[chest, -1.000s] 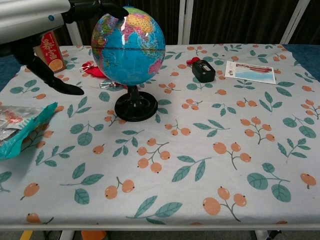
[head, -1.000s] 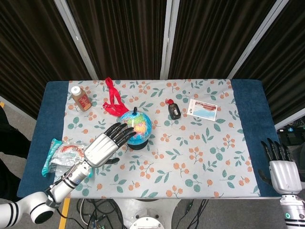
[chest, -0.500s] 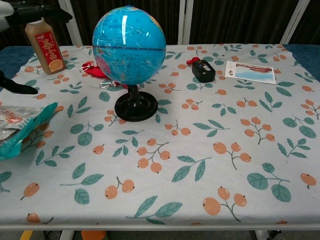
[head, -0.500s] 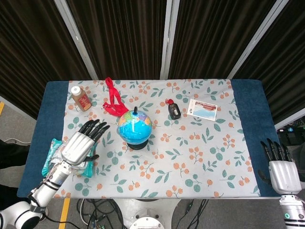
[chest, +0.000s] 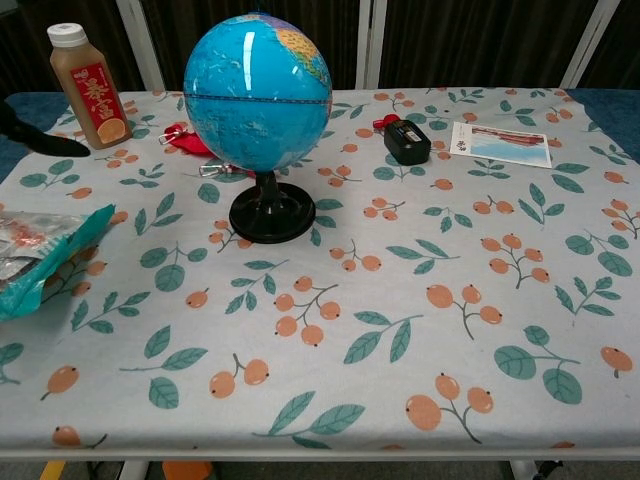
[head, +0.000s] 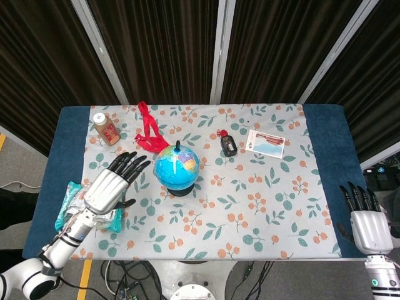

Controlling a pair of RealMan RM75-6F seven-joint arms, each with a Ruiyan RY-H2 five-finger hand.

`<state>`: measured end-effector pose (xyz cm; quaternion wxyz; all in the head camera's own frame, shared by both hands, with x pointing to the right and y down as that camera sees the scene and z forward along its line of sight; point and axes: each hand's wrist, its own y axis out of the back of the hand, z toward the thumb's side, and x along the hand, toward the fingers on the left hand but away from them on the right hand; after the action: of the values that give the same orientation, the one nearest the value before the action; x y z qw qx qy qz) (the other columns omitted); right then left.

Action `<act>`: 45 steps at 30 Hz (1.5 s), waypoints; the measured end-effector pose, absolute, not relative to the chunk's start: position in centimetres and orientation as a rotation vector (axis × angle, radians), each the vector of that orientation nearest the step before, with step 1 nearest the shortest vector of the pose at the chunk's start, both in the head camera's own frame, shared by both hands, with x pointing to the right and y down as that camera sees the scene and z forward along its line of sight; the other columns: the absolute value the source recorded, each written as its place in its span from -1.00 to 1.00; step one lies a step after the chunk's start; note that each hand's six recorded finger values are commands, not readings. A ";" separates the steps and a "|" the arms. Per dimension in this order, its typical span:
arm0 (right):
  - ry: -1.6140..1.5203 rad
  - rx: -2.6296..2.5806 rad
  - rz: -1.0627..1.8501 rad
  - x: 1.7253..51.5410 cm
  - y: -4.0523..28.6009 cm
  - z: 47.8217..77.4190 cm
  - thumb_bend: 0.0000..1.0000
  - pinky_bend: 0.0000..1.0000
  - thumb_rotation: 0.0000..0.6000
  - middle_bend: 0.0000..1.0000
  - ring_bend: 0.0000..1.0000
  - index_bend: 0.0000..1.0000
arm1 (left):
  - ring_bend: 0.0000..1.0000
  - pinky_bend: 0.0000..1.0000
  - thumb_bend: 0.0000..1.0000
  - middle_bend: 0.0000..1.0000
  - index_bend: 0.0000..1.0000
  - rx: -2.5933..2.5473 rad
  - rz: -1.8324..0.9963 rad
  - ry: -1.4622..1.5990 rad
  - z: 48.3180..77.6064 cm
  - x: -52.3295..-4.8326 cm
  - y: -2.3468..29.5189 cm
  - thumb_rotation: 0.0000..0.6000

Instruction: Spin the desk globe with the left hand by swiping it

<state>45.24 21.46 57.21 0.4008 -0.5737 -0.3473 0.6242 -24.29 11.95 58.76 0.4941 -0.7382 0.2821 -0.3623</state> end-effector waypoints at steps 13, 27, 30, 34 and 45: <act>-0.890 -1.452 1.589 45.9 21.6 57.3 -0.65 -1.00 1.00 -1.00 -1.00 -1.00 | -1.00 -0.79 -0.98 -0.88 -0.88 -1.842 -0.773 0.597 59.2 -19.0 12.1 1.00; -0.877 -1.461 1.591 45.6 21.7 57.6 -0.65 -1.00 1.00 -1.00 -1.00 -1.00 | -1.00 -0.79 -0.98 -0.88 -0.88 -1.863 -0.798 0.574 60.2 -19.3 12.9 1.00; -0.877 -1.462 1.593 45.7 21.7 57.6 -0.65 -1.00 1.00 -1.00 -1.00 -1.00 | -1.00 -0.79 -0.98 -0.88 -0.88 -1.859 -0.808 0.572 60.2 -19.6 13.0 1.00; -0.878 -1.462 1.591 45.6 21.6 57.6 -0.65 -1.00 1.00 -1.00 -1.00 -1.00 | -1.00 -0.79 -0.97 -0.88 -0.88 -1.851 -0.838 0.572 60.3 -20.4 13.0 1.00; -0.875 -1.460 1.590 45.4 21.6 57.5 -0.65 -1.00 1.00 -1.00 -1.00 -1.00 | -1.00 -0.78 -0.95 -0.85 -0.88 -1.778 -1.112 0.677 61.0 -28.2 12.5 1.00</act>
<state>45.44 21.62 57.54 0.3950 -0.5758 -0.3452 0.6271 -28.16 12.48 60.98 0.4520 -0.7198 0.2739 -0.4500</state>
